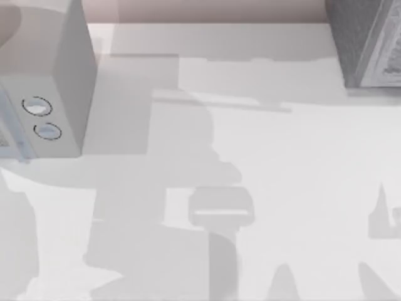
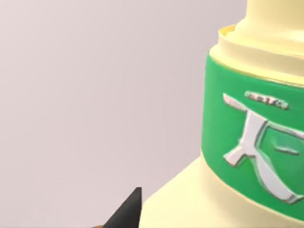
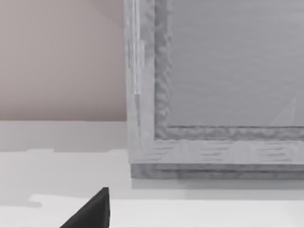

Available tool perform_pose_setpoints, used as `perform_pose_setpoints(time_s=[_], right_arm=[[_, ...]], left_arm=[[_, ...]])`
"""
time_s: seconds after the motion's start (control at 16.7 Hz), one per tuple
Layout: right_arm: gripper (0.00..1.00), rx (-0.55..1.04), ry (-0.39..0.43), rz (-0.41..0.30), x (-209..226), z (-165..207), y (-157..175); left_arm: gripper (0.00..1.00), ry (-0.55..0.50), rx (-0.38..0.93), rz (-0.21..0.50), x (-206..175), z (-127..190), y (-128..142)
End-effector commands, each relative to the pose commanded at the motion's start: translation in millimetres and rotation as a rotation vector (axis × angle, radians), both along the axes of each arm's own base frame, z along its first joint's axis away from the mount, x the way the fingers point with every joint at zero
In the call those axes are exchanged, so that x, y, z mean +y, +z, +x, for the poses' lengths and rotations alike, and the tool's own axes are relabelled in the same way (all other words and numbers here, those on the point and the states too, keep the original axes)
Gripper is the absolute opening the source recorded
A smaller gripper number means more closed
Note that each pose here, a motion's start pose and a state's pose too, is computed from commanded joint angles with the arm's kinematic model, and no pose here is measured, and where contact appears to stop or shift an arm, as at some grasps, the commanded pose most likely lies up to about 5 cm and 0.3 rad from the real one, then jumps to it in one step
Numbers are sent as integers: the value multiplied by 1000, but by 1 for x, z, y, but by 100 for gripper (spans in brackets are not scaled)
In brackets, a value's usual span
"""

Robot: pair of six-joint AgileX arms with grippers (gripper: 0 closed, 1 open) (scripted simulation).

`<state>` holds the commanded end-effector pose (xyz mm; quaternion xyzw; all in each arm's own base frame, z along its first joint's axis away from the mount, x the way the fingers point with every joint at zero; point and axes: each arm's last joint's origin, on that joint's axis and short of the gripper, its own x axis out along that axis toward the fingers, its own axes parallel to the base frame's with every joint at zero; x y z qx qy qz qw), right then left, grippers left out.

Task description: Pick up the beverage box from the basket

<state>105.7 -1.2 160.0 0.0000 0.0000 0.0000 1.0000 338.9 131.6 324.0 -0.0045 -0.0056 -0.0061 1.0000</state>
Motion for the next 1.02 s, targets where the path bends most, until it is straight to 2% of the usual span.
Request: perform_pose_setpoints(time_s=[0.24,0.54,0.78,1.02], right_arm=[[100,0,0,0,0,0,0],[100,0,0,0,0,0,0],[100,0,0,0,0,0,0],[100,0,0,0,0,0,0]], left_arm=[[0,3,-19,-11,-3,-2,47],[0,0,-30,10,-3,-6,103],[0,-6,-6,18,0,-2,124],[0,-7,-1,17,0,-1,129]])
